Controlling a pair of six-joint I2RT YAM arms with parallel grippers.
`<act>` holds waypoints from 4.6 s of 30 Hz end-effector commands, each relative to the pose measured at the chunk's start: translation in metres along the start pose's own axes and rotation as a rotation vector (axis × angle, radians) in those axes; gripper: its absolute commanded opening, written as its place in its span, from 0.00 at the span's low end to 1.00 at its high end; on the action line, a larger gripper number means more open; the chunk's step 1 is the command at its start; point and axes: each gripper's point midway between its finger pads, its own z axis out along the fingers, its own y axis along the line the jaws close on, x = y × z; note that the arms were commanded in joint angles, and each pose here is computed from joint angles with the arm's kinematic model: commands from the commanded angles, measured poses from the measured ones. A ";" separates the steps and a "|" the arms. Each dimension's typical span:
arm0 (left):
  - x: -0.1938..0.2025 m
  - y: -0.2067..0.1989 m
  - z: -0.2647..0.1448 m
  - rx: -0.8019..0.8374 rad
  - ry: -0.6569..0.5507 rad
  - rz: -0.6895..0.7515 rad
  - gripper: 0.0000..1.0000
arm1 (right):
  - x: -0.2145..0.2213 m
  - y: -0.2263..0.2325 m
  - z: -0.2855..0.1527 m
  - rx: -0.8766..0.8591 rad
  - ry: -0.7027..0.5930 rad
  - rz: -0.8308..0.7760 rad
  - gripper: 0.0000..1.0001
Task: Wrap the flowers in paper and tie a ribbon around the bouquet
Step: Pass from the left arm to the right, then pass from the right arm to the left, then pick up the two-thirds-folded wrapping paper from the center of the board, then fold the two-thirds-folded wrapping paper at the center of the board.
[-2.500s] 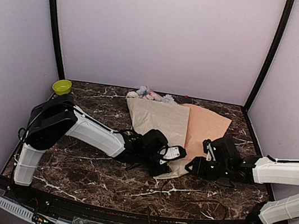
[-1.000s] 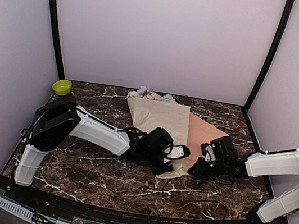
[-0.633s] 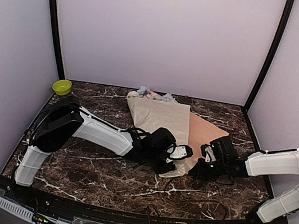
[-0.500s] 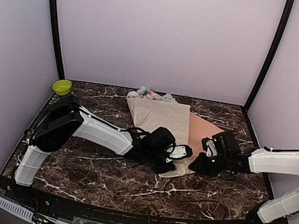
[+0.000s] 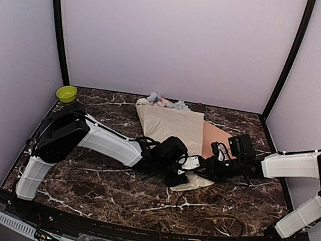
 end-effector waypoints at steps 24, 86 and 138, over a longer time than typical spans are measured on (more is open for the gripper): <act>-0.046 0.015 -0.039 0.049 -0.103 -0.040 0.48 | 0.011 -0.033 0.015 0.095 0.057 0.056 0.00; 0.020 -0.006 0.016 0.070 0.114 -0.020 0.46 | -0.102 -0.125 -0.060 -0.081 -0.243 0.444 0.35; 0.005 -0.003 -0.010 0.018 -0.051 0.063 0.58 | -0.076 0.070 0.086 -0.214 0.158 -0.488 0.00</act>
